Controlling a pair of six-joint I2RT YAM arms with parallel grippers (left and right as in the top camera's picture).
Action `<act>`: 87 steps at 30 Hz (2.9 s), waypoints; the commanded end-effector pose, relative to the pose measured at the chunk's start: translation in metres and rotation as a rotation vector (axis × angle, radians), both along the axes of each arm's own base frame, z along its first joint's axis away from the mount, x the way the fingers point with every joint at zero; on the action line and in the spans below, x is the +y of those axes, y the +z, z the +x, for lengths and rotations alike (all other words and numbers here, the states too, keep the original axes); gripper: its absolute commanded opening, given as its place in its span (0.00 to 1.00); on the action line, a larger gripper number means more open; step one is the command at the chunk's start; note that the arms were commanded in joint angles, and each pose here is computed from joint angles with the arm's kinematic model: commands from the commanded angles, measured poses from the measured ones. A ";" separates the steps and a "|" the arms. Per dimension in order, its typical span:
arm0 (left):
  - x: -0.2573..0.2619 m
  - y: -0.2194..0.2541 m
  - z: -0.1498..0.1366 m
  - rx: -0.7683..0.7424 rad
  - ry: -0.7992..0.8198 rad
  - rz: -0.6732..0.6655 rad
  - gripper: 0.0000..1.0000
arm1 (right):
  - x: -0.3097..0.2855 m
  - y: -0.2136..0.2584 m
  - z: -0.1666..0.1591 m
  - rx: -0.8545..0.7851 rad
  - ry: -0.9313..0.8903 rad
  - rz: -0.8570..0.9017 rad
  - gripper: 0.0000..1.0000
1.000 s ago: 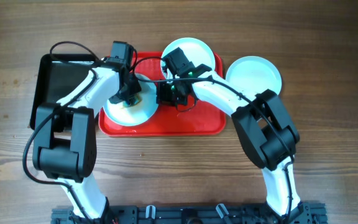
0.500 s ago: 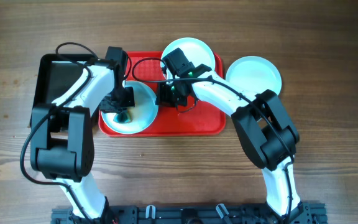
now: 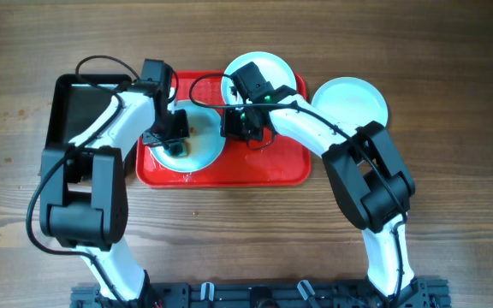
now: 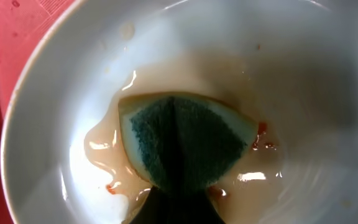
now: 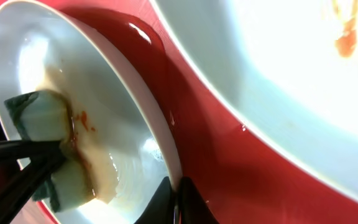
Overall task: Clean dirty plates on tray and stack at the side
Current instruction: 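Scrub the plate with the sponge while the right gripper holds the rim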
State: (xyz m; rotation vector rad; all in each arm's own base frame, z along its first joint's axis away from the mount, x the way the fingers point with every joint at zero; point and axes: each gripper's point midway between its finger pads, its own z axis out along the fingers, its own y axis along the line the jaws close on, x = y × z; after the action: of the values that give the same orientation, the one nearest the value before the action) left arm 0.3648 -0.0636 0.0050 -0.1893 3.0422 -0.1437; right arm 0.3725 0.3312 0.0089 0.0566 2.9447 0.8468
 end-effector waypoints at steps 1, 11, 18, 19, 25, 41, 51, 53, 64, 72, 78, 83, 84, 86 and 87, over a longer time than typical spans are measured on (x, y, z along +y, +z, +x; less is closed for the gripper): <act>-0.024 -0.022 -0.019 0.101 -0.031 -0.109 0.04 | 0.009 -0.021 -0.015 0.035 0.013 -0.031 0.04; 0.012 0.011 -0.013 0.147 0.110 0.106 0.04 | 0.009 -0.022 -0.017 0.044 0.012 -0.031 0.04; 0.028 0.012 -0.014 0.140 0.186 0.195 0.04 | 0.009 -0.022 -0.017 0.045 0.016 -0.029 0.04; 0.027 0.011 -0.011 0.127 0.195 0.190 0.04 | 0.009 -0.022 -0.017 0.046 0.016 -0.028 0.04; 0.007 0.009 -0.010 0.134 0.114 0.075 0.04 | 0.009 -0.022 -0.018 0.047 0.019 -0.026 0.04; -0.029 0.013 -0.012 0.122 -0.167 -0.126 0.04 | 0.008 -0.021 -0.017 0.055 0.017 -0.020 0.04; -0.036 -0.018 0.008 0.059 -0.075 -0.160 0.04 | 0.008 -0.021 -0.017 0.055 0.017 -0.020 0.04; -0.015 -0.023 0.011 0.060 0.024 -0.041 0.04 | 0.007 -0.021 -0.017 0.055 0.016 -0.020 0.05; 0.086 -0.007 -0.010 0.041 0.405 0.521 0.04 | 0.007 -0.021 -0.016 0.054 0.016 -0.020 0.04; -0.001 -0.022 -0.032 0.229 -0.027 0.018 0.04 | 0.007 -0.021 -0.016 0.054 0.016 -0.020 0.04; -0.054 -0.009 -0.036 0.226 -0.169 -0.306 0.04 | 0.007 -0.021 -0.017 0.054 0.016 -0.020 0.04; -0.056 -0.011 -0.017 0.145 -0.170 -0.304 0.04 | 0.007 -0.021 -0.017 0.054 0.016 -0.020 0.04; -0.053 -0.012 -0.011 0.127 -0.146 -0.284 0.04 | 0.007 -0.021 -0.017 0.055 0.016 -0.020 0.04; -0.038 -0.018 0.002 0.093 -0.047 -0.186 0.04 | 0.007 -0.021 -0.017 0.054 0.016 -0.020 0.04; -0.015 -0.023 0.014 0.054 0.080 -0.056 0.04 | 0.007 -0.021 -0.017 0.055 0.016 -0.020 0.04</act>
State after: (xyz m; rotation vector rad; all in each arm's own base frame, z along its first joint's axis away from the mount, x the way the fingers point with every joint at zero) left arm 0.3743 -0.0958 0.0081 -0.0504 3.0786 -0.4638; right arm 0.3645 0.3383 0.0049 0.0492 2.9653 0.8547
